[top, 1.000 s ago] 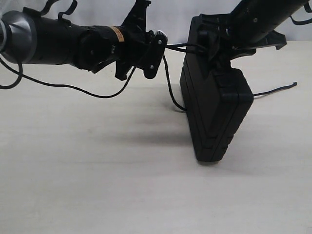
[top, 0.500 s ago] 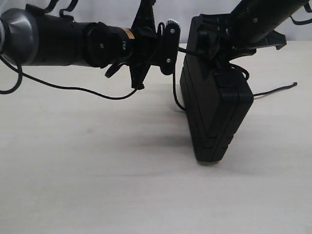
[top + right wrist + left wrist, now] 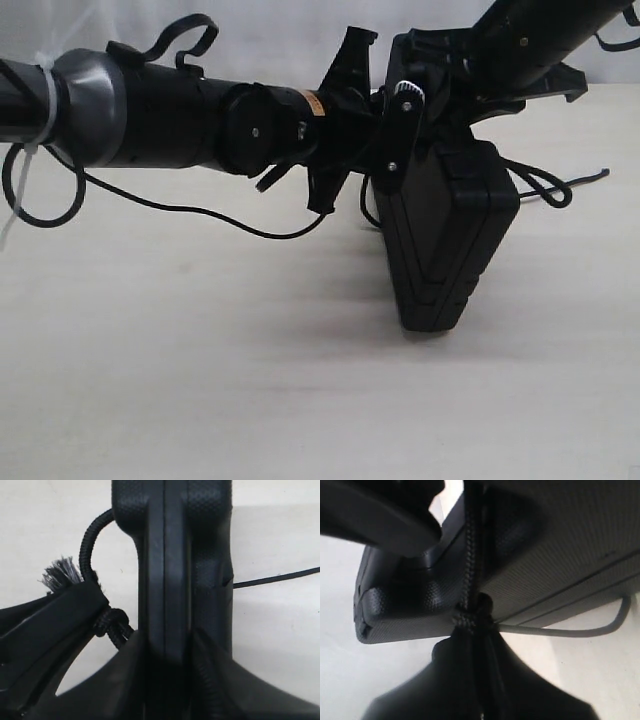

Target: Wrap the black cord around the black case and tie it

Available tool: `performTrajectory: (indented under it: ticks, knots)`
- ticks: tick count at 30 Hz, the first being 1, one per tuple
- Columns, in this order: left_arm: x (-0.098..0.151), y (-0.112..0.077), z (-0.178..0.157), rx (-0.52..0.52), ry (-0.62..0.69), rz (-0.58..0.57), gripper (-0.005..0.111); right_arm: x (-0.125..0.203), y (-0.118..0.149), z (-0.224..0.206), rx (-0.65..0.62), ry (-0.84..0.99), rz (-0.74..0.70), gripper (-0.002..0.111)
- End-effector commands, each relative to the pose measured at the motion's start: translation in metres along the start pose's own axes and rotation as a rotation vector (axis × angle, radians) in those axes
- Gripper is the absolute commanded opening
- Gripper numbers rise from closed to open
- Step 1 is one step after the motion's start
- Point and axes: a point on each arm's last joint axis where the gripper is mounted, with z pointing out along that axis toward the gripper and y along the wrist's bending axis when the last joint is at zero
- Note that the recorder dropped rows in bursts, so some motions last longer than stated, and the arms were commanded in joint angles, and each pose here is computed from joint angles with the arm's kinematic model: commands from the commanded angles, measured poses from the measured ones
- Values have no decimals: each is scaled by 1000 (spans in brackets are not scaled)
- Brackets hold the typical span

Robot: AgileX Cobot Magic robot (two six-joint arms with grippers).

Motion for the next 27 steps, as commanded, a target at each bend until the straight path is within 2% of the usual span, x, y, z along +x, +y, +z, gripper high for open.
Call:
performTrajectory:
  ticks: [1,7,13,16,22,24,27]
  knots:
    - [-1,3,0,-36,2,-47,0,0,2,-4,-22,-11,11,4]
    - [0,8,0,-92,0,-215,0,0,2,-4,-23,-14,11,4]
    - [-2,-1,-2,20,-4,-238,2,0,2,-4,-23,-14,11,4]
    - [-2,-3,-2,44,-5,-238,12,0,2,-4,-23,-14,11,4]
    - [-3,0,-4,30,-7,-239,44,0,2,-4,-22,-12,11,4]
    - [-3,1,-4,28,-7,-239,49,0,2,-4,-22,-12,11,4]
    - [-2,0,-4,36,-5,-240,49,0,2,-4,-22,-12,11,4]
